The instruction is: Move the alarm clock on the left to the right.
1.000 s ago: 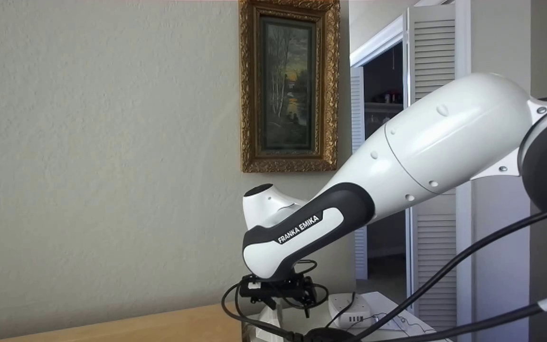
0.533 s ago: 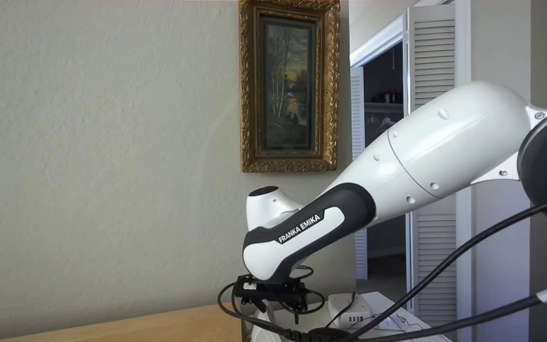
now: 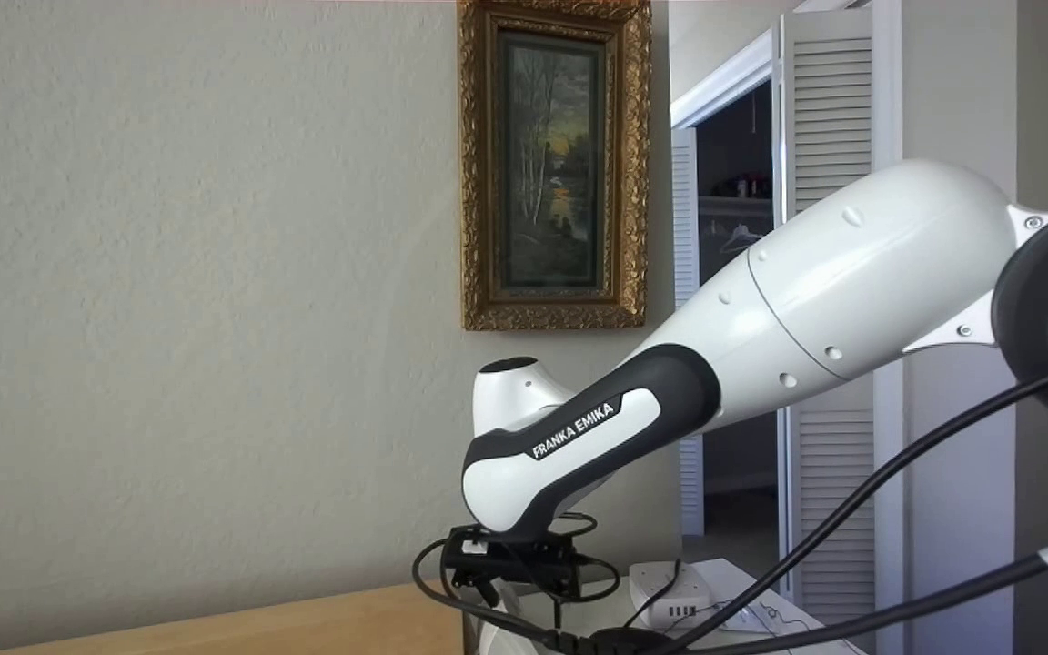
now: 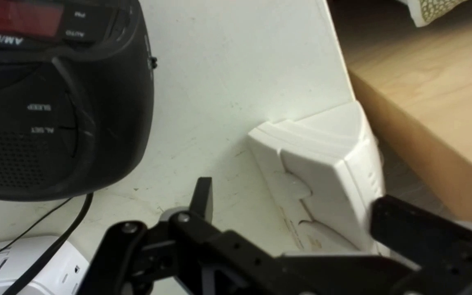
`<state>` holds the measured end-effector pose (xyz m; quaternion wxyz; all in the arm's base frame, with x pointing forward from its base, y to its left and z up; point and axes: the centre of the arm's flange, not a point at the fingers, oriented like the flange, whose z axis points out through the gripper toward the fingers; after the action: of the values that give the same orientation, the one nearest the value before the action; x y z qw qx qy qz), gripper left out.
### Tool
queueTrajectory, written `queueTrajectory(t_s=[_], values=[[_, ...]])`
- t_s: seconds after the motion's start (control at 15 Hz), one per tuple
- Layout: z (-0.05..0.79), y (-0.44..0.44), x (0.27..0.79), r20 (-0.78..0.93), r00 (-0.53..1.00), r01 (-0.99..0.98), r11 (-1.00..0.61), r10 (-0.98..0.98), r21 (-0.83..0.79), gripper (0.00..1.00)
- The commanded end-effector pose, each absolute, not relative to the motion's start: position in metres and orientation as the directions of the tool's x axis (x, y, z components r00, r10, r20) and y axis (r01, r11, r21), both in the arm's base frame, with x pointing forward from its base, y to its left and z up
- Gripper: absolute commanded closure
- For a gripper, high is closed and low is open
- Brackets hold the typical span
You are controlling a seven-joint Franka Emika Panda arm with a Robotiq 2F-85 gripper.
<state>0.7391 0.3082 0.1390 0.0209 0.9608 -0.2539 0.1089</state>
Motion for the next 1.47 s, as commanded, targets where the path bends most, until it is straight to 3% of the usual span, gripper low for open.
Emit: queueTrajectory(t_s=[0.0,1.07,1.13,1.4], values=[[0.141,0.316,0.747,0.198,0.866,-0.459,-0.887,-0.459,-0.051,0.00],[0.131,0.328,0.778,0.266,0.945,-0.204,-0.979,-0.192,0.018,0.00],[0.129,0.326,0.779,0.269,0.945,-0.200,-0.980,-0.187,0.022,0.18],[0.132,0.323,0.781,0.285,0.943,-0.186,-0.982,-0.172,0.021,0.47]])
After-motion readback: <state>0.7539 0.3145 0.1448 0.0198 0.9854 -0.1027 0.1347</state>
